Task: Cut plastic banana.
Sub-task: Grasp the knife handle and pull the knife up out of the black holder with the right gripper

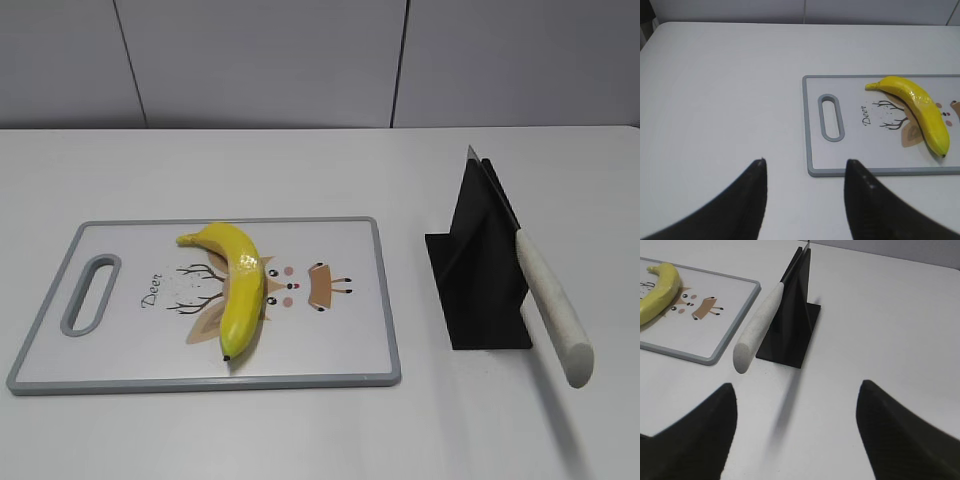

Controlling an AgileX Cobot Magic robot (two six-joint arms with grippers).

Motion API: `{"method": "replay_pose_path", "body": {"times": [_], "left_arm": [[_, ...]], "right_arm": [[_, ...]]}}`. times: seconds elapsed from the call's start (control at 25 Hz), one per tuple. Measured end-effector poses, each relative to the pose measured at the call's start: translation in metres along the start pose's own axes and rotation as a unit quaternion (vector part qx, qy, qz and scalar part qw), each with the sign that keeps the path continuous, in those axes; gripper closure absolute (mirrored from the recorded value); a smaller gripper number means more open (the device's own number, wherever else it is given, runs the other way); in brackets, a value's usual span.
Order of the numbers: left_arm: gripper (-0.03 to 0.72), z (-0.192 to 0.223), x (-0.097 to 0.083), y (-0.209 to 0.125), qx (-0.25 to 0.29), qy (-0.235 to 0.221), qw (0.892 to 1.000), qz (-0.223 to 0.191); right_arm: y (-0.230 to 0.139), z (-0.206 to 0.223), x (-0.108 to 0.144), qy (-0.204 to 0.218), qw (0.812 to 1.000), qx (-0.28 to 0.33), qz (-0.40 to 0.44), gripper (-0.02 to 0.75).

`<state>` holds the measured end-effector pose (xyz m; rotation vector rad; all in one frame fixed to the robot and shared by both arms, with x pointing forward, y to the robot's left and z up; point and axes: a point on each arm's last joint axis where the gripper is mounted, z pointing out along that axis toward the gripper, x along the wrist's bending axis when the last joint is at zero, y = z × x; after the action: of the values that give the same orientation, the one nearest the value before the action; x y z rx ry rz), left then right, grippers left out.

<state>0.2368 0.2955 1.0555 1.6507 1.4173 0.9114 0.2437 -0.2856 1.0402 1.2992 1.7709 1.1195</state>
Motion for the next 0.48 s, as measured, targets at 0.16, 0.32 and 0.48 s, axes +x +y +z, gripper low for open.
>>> {"method": "replay_pose_path", "body": {"times": [0.16,0.32,0.48], "left_arm": [[0.205,0.0,0.0,0.0,0.0,0.0,1.0,0.0],[0.205,0.0,-0.0001,0.0,0.0,0.0,1.0,0.0],[0.197,0.0,-0.0001,0.0,0.0,0.0,1.0,0.0]], "right_arm": [[0.0,0.0,0.0,0.0,1.0,0.0,0.0,0.176],[0.0,0.0,0.0001,0.0,1.0,0.0,0.0,0.176],[0.0001,0.0002,-0.0006,-0.003,1.0,0.001,0.003,0.176]]}}
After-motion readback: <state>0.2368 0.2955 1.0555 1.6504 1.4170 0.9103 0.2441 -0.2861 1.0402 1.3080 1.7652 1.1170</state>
